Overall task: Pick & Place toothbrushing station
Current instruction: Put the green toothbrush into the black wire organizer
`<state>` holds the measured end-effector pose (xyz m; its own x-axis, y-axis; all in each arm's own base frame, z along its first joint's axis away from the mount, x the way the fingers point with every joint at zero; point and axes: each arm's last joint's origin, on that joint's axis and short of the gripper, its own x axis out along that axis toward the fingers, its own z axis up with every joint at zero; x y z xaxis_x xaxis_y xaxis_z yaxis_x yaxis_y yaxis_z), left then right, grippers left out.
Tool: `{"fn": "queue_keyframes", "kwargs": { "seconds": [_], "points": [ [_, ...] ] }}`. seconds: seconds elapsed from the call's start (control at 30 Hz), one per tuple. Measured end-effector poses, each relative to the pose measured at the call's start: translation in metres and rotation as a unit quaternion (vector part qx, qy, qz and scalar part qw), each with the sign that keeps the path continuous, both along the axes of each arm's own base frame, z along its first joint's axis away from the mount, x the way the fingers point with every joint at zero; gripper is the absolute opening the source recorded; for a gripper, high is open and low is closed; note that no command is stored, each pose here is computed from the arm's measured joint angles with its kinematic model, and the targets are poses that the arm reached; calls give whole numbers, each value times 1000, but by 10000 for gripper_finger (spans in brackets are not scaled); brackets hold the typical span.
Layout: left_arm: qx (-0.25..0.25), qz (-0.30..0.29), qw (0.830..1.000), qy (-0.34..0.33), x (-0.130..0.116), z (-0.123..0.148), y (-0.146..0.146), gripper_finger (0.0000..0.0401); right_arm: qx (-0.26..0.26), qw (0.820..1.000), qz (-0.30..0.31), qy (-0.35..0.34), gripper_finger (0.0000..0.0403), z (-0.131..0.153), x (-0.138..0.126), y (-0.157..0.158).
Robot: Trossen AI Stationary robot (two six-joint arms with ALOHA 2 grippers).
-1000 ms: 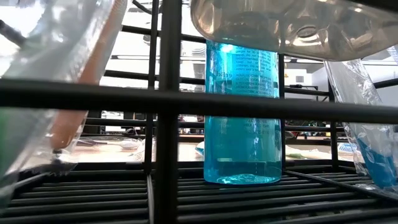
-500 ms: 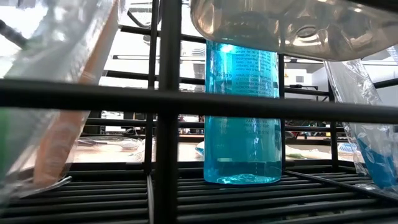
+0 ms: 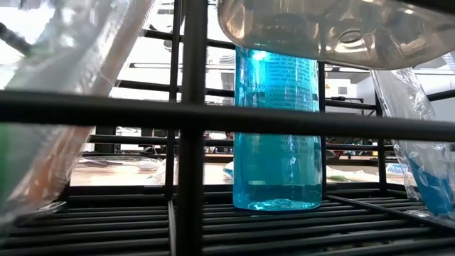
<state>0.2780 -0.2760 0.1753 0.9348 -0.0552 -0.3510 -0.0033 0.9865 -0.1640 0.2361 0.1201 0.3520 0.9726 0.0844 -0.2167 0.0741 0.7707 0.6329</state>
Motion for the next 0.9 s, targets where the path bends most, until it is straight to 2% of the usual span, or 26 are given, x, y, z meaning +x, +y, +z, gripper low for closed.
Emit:
{"fn": "queue_keyframes", "kwargs": {
  "seconds": [0.23, 0.4, 0.6, 0.77, 0.9],
  "points": [
    [-16, 6, 1000, -4, -1, 5, 1, 154, -1, 1000, 1, 1, 0, 0, 0, 0],
    [-18, 6, 1000, -6, -2, 7, 2, 174, -3, 1000, 1, 3, 0, -1, 0, 0],
    [-29, 1, 1000, -7, -2, 9, 2, 175, 23, 1000, 3, 6, 0, -1, 0, 0],
    [-72, 12, 997, -17, -3, 21, 3, 167, 48, 998, 44, 14, 0, -1, -1, 3],
    [-84, 12, 996, -23, -3, 27, 5, 163, 56, 997, 45, 17, 0, -1, -1, 3]
  ]
}}
